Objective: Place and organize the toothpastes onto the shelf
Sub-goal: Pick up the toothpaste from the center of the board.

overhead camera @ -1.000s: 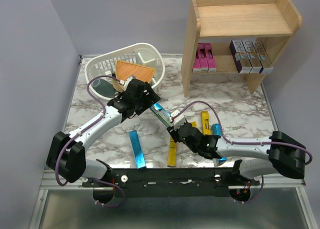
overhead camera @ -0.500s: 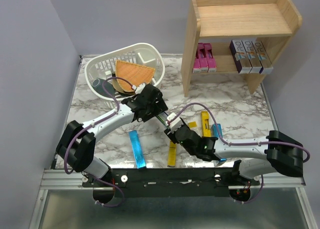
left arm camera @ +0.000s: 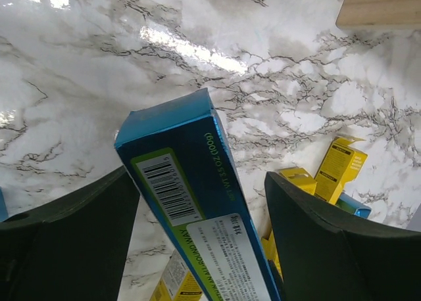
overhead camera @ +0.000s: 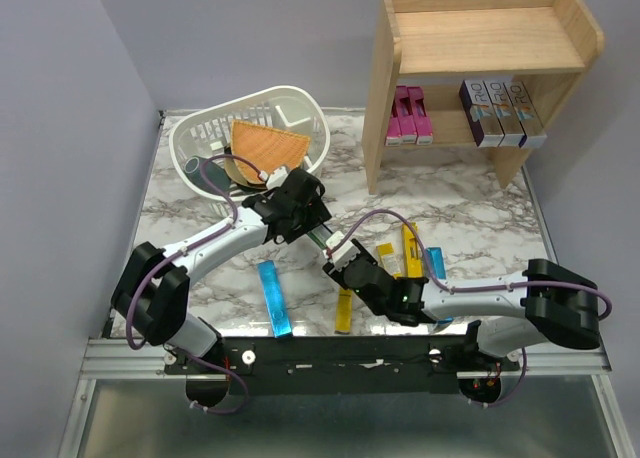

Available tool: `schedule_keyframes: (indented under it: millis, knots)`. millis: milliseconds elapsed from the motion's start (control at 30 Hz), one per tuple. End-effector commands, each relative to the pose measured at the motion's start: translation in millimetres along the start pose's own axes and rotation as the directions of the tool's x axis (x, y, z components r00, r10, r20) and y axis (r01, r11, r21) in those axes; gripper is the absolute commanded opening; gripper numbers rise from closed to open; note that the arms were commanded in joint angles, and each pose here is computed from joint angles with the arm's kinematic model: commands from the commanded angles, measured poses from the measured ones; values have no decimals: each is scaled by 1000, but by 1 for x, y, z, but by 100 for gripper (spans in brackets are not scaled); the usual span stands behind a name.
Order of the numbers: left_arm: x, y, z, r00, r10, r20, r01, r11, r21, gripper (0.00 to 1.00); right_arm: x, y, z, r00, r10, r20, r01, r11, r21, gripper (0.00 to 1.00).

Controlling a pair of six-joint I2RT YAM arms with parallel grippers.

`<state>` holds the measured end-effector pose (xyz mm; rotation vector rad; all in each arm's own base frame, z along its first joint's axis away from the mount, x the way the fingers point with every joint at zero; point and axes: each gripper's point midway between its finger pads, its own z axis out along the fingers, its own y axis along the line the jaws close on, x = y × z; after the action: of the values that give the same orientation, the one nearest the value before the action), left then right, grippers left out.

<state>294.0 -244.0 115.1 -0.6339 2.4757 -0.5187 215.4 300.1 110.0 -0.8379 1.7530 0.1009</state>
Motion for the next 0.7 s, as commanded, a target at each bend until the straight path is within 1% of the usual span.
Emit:
schedule_keyframes:
  millis: [0, 33, 100, 133, 200, 233, 333, 400, 433, 467, 500, 533, 567, 600, 633, 667]
  knots:
    - [3, -15, 5, 1000, -14, -10, 14, 1000, 16, 82, -27, -1, 3, 998, 8, 69, -12, 998, 60, 55]
    - [3, -17, 5, 1000, -13, -11, 13, 1000, 19, 77, -26, 0, 3, 998, 4, 66, -8, 998, 58, 55]
    - [3, -17, 5, 1000, -19, -7, 19, 1000, 18, 72, -27, 2, 3, 998, 10, 66, -14, 998, 55, 56]
    - [2, -16, 5, 1000, -21, -3, 21, 1000, 16, 65, -28, 3, 3, 997, 17, 70, -21, 998, 52, 57]
    - [-3, -14, 1, 999, -38, 23, 37, 999, 18, 56, -29, 4, 1, 996, 34, 78, -37, 999, 37, 59]
    - [-4, -14, -1, 998, -44, 33, 44, 999, 24, 47, -31, 5, 1, 996, 43, 81, -45, 999, 31, 60]
    - [-12, -15, -8, 994, -75, 75, 70, 996, 59, 32, -35, 10, -2, 994, 72, 87, -72, 997, -7, 66]
    - [-15, -14, -14, 991, -95, 93, 87, 992, 91, 30, -36, 15, -4, 992, 98, 84, -95, 995, -39, 71]
    - [-19, -20, -16, 987, -117, 107, 103, 986, 129, 29, -39, 15, -6, 990, 109, 91, -104, 993, -53, 73]
    - [-24, -22, -22, 984, -131, 122, 111, 981, 160, 29, -40, 17, -8, 986, 138, 91, -132, 989, -66, 80]
    - [-22, -16, -21, 983, -138, 124, 117, 980, 162, 28, -42, 19, -10, 983, 156, 94, -148, 985, -84, 83]
    - [-28, -20, -23, 977, -161, 139, 132, 971, 198, 27, -43, 20, -11, 979, 178, 96, -169, 981, -95, 86]
    - [-33, -23, -31, 972, -178, 155, 139, 962, 234, 27, -50, 17, -16, 974, 199, 112, -188, 977, -102, 92]
    - [-31, -15, -29, 969, -185, 161, 144, 961, 235, 27, -53, 17, -18, 969, 216, 118, -203, 973, -114, 95]
    - [-37, -20, -33, 962, -204, 179, 151, 950, 274, 27, -54, 15, -19, 964, 240, 118, -226, 967, -117, 98]
    - [-45, -21, -42, 952, -227, 203, 158, 938, 308, 27, -64, 10, -26, 952, 271, 141, -253, 958, -135, 100]
